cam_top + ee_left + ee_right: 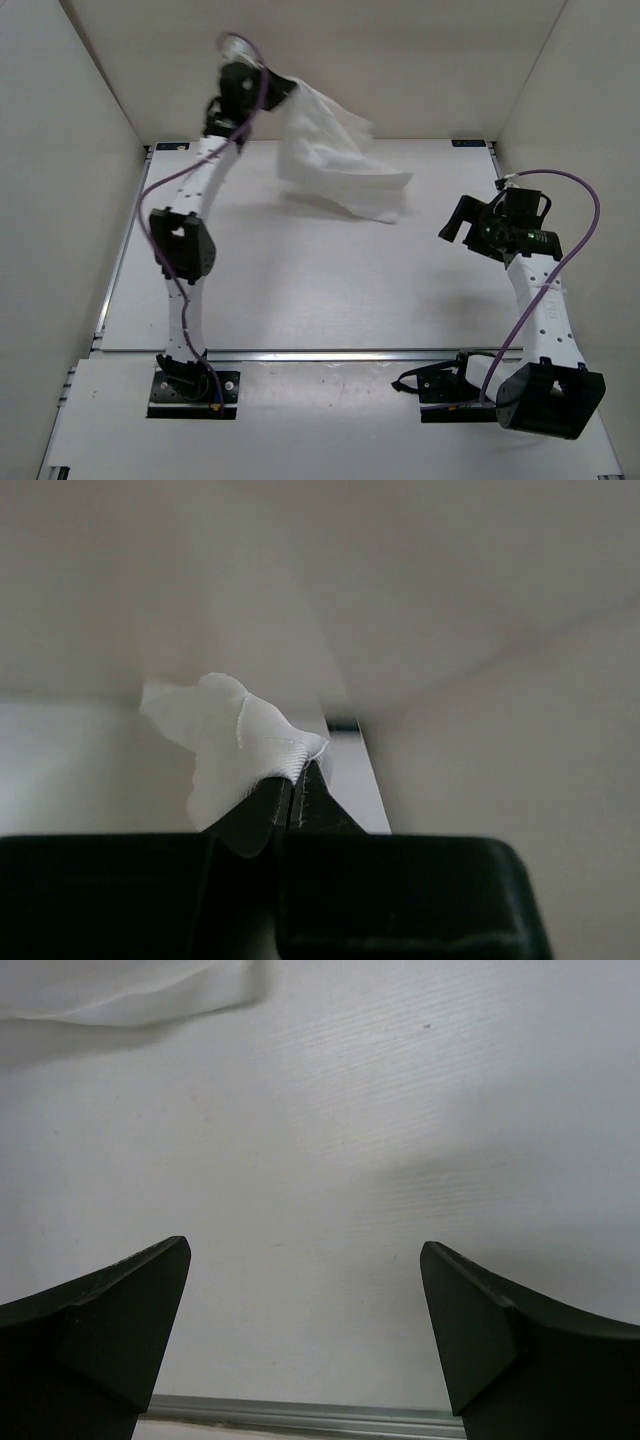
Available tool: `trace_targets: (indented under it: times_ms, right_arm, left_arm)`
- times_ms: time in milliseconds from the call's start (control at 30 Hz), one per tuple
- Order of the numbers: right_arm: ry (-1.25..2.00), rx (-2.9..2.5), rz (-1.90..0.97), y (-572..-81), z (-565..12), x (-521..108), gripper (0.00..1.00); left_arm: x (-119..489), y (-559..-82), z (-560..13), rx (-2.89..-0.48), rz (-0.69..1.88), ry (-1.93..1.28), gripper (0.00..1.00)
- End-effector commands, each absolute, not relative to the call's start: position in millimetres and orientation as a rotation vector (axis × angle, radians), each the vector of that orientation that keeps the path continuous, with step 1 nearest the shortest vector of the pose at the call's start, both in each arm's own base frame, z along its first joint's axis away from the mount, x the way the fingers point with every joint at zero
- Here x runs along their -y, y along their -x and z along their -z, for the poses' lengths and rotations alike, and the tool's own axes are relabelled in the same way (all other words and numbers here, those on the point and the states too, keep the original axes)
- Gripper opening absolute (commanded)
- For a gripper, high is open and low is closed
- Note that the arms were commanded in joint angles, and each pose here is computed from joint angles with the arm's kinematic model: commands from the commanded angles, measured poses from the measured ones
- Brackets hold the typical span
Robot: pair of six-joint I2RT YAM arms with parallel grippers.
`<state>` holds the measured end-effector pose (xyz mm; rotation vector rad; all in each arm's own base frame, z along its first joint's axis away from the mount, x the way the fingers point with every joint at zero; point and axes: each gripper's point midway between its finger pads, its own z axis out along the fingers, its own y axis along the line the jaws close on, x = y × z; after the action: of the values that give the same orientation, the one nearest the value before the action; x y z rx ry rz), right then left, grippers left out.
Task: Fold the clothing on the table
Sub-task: Move the skirt to the center of the board
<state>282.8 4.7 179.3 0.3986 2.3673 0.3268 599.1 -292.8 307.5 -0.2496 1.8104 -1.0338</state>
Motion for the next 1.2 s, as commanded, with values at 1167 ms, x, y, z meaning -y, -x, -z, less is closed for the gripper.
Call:
trace_targets:
  times_ms: [1167]
  right_arm:
    - [-0.395, -2.186, -0.206, -305.6, -239.6, 26.0, 1.0]
  left_arm:
    - [331.4, -409.2, -474.6, -1.488, 1.797, -0.121, 0.0]
